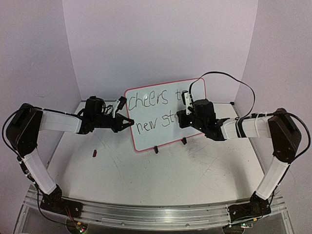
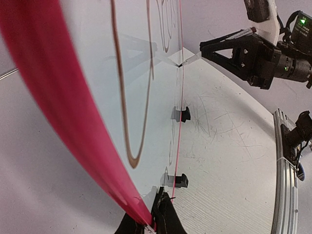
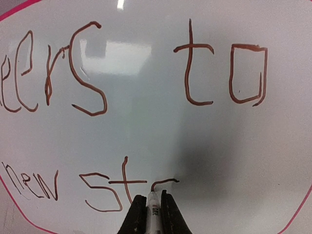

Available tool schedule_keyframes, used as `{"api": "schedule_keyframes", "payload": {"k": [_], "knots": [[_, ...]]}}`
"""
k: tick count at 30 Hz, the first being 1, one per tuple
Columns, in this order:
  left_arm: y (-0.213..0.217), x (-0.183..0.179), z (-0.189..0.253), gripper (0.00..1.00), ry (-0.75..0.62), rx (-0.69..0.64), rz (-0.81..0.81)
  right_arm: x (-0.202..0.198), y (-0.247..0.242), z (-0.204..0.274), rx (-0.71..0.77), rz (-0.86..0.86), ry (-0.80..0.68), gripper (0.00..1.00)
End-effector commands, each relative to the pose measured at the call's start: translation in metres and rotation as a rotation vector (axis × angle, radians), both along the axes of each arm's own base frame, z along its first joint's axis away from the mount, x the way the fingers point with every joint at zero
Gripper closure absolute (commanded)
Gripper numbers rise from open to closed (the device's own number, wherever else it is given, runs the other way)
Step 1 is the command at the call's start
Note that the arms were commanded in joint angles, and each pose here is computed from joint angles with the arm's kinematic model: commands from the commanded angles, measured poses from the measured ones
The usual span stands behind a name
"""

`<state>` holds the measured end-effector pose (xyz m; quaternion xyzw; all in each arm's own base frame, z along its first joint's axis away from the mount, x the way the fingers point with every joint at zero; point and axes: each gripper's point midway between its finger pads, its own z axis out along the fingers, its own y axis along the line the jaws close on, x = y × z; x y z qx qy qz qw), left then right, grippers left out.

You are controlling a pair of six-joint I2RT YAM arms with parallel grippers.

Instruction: Write a sentence on the whiteboard

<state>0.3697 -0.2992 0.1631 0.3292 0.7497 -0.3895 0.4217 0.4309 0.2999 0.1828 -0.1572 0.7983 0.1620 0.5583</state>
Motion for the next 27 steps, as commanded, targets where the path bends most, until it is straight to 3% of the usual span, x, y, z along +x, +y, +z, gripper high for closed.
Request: {"api": "schedule_keyframes", "payload": {"k": [1, 14, 27], "knots": [[0.017, 0.033, 0.001, 1.0, -0.131, 0.109, 0.12, -0.006, -0.004, -0.023, -0.022, -0.005, 0.058, 1.0], [0.016, 0.033, 0.002, 1.0, -0.129, 0.105, 0.115, 0.015, -0.02, 0.015, -0.024, -0.13, -0.066, 1.0], [0.016, 0.034, 0.002, 1.0, -0.131, 0.107, 0.113, 0.023, -0.019, 0.042, 0.001, -0.135, -0.135, 1.0]]}}
